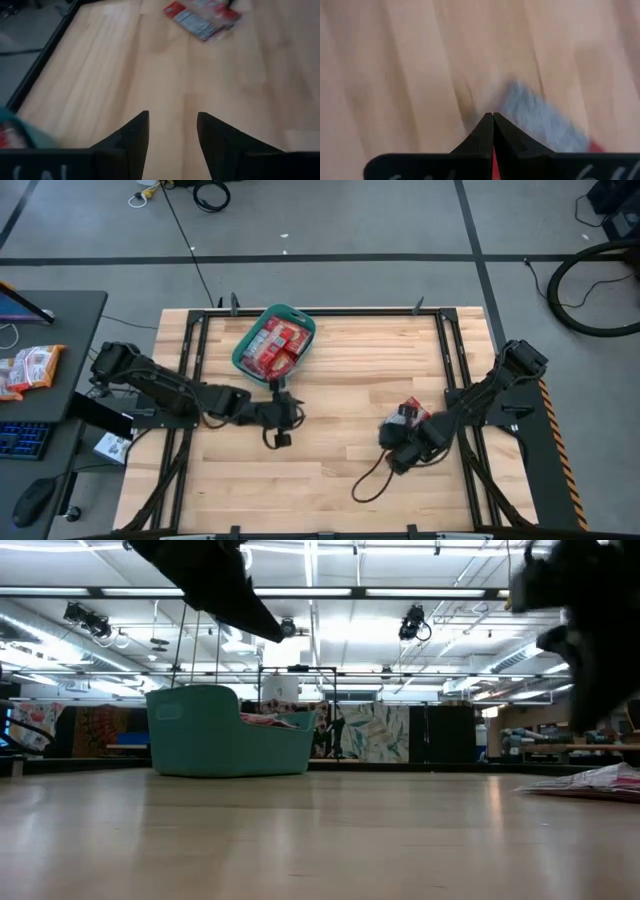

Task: Sort popcorn bags into baskets
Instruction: Put the popcorn bag into the green bin

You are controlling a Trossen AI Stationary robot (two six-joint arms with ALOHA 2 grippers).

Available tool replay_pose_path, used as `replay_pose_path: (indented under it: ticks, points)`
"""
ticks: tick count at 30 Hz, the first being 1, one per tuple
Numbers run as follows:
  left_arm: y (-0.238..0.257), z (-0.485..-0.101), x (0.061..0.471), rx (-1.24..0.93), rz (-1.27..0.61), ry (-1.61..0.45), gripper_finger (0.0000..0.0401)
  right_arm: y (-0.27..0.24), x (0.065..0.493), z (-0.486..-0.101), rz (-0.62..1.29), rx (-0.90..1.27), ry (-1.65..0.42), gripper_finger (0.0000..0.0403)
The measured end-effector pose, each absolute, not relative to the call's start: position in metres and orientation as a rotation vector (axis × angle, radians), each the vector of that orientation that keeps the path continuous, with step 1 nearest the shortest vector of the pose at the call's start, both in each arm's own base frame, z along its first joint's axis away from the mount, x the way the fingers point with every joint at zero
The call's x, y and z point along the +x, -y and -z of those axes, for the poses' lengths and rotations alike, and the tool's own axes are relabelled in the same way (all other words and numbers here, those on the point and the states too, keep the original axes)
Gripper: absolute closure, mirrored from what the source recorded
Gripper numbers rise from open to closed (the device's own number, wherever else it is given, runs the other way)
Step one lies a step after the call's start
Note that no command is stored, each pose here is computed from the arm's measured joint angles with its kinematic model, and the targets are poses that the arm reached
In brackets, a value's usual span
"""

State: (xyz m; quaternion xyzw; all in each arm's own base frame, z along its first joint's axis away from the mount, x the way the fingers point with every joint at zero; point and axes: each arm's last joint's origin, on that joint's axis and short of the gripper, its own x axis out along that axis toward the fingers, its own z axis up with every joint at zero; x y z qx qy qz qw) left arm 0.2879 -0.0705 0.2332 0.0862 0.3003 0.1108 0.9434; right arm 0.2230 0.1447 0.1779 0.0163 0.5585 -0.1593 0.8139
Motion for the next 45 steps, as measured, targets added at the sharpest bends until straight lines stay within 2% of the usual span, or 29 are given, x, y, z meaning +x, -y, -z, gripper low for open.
replay_pose_path:
  ticks: [3, 7, 15, 19, 22, 25, 34, 40, 45]
  points:
    - [0.08, -0.23, 0.285, 0.175, -0.197, -0.599, 0.023, -0.134, 0.211, -0.175, 0.287, -0.034, -1.423, 0.0386]
    - [0.087, -0.231, 0.283, 0.173, -0.176, -0.59, 0.023, -0.126, 0.2, -0.174, 0.206, -0.137, -1.613, 0.0347]
    - [0.089, -0.231, 0.282, 0.175, -0.17, -0.588, 0.023, -0.122, 0.201, -0.175, 0.049, -0.388, -1.608, 0.0231]
    - [0.089, -0.231, 0.282, 0.178, -0.167, -0.589, 0.023, -0.114, 0.199, -0.165, 0.041, -0.476, -1.597, 0.0214]
    - [0.094, -0.235, 0.277, 0.183, -0.147, -0.579, 0.023, -0.108, 0.198, -0.155, 0.023, -0.45, -1.609, 0.0222]
    - [0.097, -0.246, 0.273, 0.179, -0.135, -0.54, 0.023, -0.103, 0.196, -0.15, 0.047, -0.469, -1.61, 0.0246]
    - [0.095, -0.256, 0.267, 0.173, -0.15, -0.503, 0.023, -0.094, 0.209, -0.148, -0.029, -0.427, -1.573, 0.0391]
    - [0.095, -0.252, 0.266, 0.182, -0.137, -0.538, 0.023, -0.093, 0.215, -0.149, -0.036, -0.41, -1.541, 0.0396]
    - [0.096, -0.251, 0.266, 0.198, -0.107, -0.55, 0.0229, -0.092, 0.225, -0.17, 0.005, -0.42, -1.544, 0.0398]
